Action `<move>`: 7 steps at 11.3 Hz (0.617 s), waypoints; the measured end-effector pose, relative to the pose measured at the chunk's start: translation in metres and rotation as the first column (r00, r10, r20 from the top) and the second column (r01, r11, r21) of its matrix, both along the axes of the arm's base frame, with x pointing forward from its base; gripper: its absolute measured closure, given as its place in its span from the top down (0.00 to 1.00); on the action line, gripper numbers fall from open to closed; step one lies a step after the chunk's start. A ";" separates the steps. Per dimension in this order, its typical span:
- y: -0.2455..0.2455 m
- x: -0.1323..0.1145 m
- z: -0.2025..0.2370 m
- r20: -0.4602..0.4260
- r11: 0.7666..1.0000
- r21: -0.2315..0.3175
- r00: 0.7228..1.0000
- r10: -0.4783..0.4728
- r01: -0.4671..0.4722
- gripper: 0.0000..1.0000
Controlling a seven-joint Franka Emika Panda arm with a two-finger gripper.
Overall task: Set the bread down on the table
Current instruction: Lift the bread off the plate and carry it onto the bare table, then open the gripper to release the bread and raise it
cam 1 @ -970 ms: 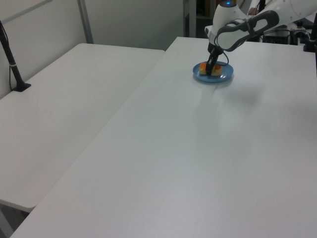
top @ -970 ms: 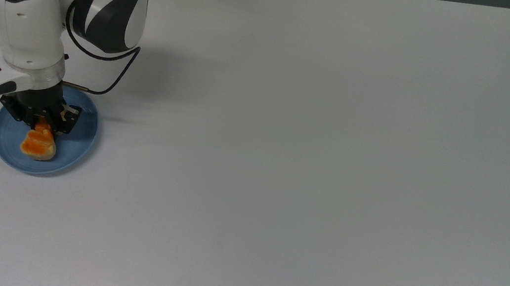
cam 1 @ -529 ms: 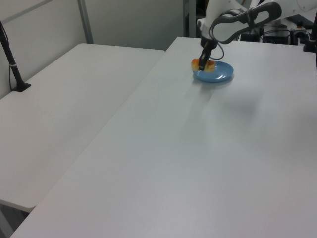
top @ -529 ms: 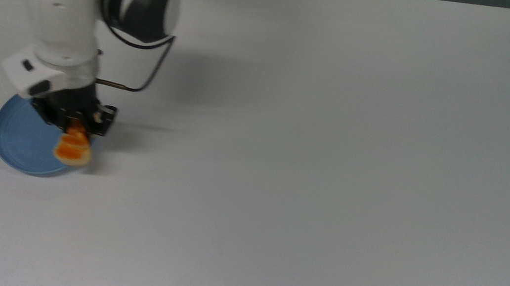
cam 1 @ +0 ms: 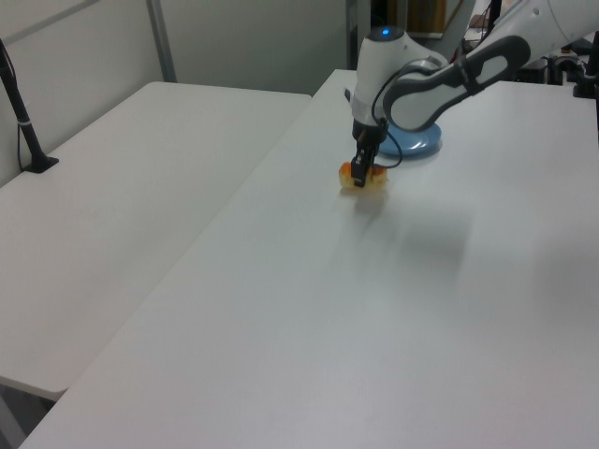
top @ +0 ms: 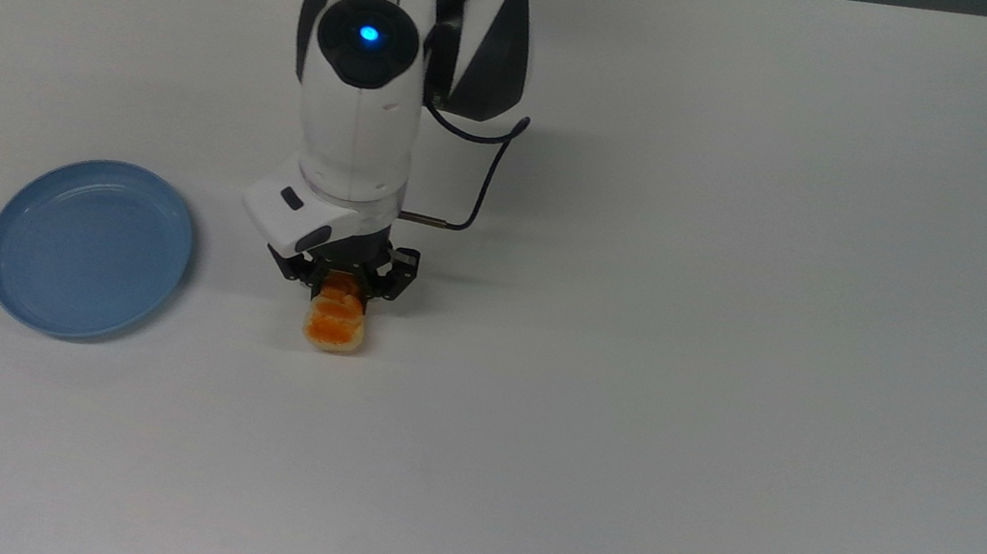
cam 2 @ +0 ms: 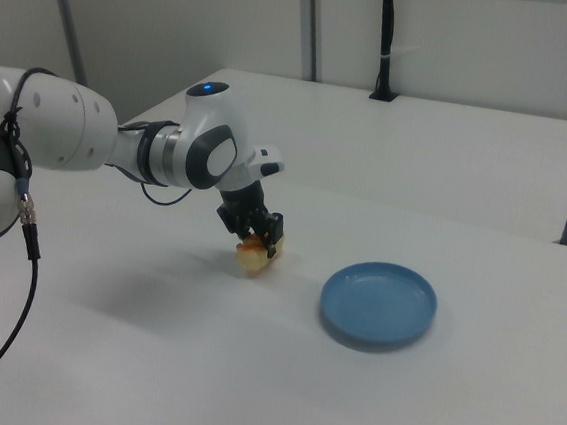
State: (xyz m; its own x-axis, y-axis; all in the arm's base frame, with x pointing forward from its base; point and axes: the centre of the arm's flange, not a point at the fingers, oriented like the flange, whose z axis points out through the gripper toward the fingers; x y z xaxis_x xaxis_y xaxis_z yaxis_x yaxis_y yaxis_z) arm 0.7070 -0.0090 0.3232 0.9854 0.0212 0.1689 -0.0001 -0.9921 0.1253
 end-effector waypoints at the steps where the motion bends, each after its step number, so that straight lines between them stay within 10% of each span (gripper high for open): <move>1: 0.000 -0.001 -0.001 -0.001 1.000 -0.001 1.000 -0.009 0.009 0.62; 4: 0.007 -0.003 0.023 0.000 1.000 -0.004 1.000 -0.004 0.004 0.99; 7: 0.057 -0.035 0.099 -0.097 1.000 -0.015 0.995 0.024 -0.025 1.00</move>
